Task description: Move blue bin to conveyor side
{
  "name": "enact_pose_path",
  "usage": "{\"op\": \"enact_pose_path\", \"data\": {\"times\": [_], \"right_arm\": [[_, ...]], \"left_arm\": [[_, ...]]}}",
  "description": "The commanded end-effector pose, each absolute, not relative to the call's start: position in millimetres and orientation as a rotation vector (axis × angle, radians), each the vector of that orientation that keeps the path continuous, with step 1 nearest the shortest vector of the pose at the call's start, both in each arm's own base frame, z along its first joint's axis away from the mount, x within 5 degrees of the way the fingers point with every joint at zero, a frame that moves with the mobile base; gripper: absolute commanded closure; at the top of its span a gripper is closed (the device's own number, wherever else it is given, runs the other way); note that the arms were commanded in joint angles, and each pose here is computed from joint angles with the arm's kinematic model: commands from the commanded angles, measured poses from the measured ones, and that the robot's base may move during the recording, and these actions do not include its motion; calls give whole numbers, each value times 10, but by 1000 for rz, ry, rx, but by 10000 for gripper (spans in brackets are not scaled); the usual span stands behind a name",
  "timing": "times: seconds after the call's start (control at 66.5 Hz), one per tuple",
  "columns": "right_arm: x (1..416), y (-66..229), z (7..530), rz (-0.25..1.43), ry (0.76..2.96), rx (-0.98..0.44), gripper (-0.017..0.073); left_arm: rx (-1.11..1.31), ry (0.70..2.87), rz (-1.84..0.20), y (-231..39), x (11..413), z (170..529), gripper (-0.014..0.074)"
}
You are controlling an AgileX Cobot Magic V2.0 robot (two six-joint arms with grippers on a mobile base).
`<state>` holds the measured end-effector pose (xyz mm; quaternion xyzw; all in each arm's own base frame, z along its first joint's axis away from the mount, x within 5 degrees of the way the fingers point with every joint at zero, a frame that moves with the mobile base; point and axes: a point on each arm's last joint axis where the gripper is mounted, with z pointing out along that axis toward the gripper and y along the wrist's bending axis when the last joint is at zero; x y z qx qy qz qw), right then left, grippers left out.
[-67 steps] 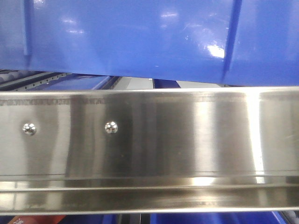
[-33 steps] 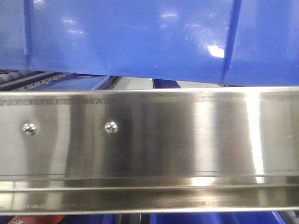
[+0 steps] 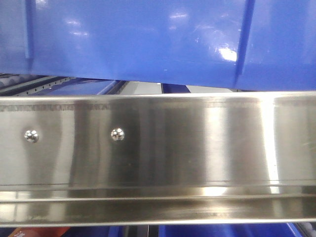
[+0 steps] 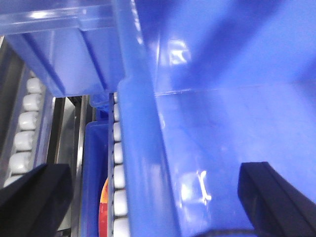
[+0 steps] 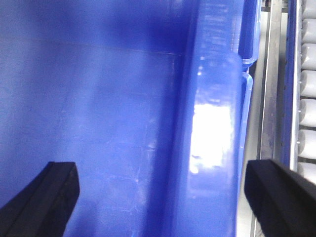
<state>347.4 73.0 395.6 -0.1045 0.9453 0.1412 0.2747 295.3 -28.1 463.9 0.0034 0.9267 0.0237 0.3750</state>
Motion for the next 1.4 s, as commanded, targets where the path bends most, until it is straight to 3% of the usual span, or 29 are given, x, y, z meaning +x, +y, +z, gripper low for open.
{"op": "enact_pose_path", "data": {"times": [0.0, 1.382], "right_arm": [[3486, 728, 3977, 371, 2519, -282, -10], [3489, 728, 3980, 370, 2514, -284, -10]], "left_arm": [[17, 2383, 59, -275, 2940, 4591, 12], [25, 2462, 83, -287, 3079, 4354, 12]]}}
